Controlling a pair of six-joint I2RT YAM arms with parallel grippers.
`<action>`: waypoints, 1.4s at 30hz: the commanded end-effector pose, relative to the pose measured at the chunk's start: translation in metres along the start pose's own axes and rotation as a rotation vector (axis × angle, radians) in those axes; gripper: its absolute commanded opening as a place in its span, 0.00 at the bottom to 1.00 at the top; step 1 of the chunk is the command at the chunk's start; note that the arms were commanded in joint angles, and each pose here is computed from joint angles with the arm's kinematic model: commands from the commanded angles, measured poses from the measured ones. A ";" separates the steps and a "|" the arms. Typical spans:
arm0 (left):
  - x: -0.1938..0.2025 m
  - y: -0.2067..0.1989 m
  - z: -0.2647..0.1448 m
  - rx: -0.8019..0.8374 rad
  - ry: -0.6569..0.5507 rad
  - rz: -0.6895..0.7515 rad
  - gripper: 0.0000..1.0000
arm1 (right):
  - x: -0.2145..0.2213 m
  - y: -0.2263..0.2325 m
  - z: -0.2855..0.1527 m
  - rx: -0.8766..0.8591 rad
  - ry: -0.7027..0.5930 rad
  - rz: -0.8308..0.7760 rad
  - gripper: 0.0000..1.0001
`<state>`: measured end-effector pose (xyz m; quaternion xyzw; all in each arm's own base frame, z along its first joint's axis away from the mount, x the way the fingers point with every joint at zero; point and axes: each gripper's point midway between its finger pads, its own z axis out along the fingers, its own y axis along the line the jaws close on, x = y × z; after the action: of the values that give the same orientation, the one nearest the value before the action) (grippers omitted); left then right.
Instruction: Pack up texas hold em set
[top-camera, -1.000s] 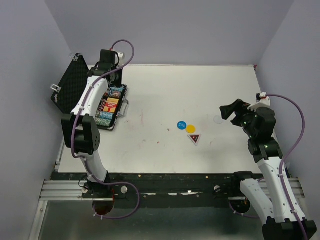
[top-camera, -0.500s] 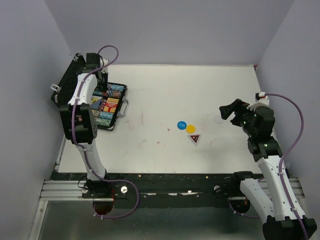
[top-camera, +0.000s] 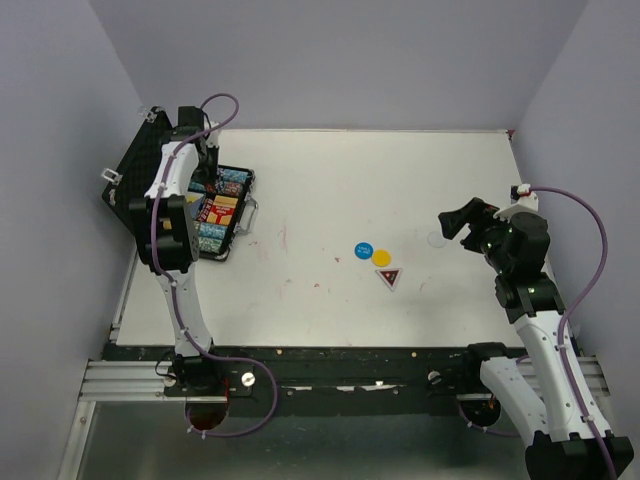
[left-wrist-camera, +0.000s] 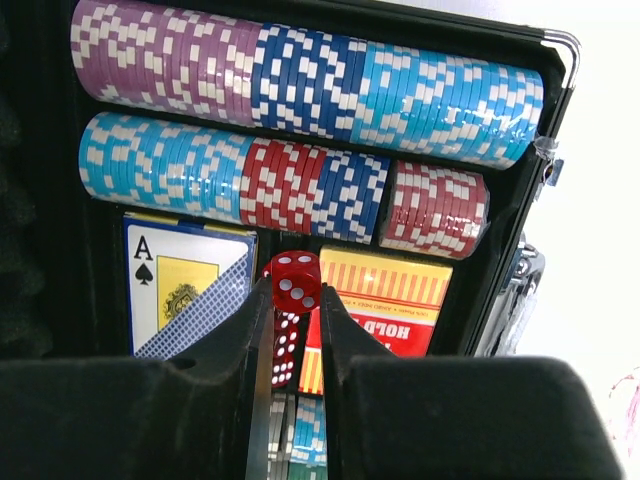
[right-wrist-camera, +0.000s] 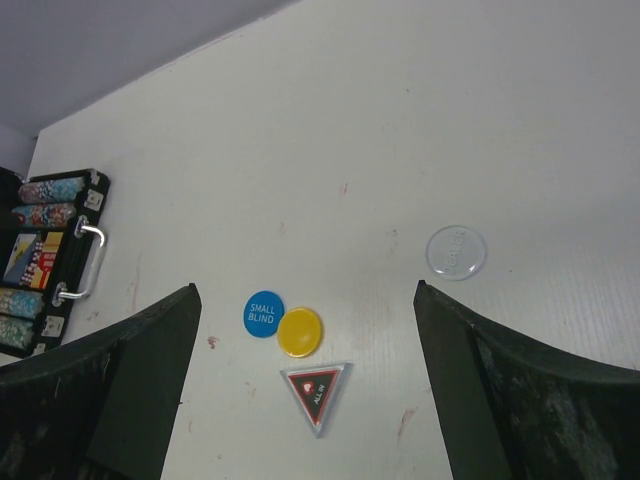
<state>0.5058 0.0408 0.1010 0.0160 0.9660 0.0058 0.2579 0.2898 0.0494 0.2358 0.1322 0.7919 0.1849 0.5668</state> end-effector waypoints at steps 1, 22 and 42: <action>-0.001 0.004 0.007 0.010 0.027 -0.006 0.23 | -0.004 0.002 0.000 -0.009 -0.008 -0.013 0.95; 0.011 0.008 0.022 -0.012 0.078 -0.032 0.29 | -0.001 0.000 0.002 -0.004 0.003 -0.011 0.95; 0.006 0.008 0.019 -0.018 0.066 -0.074 0.45 | 0.001 -0.002 0.004 0.002 0.007 -0.011 0.95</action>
<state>0.5073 0.0425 0.0779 -0.0123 0.9747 -0.0016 0.2234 0.2915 0.0495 0.2323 0.1332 0.7955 0.1839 0.5618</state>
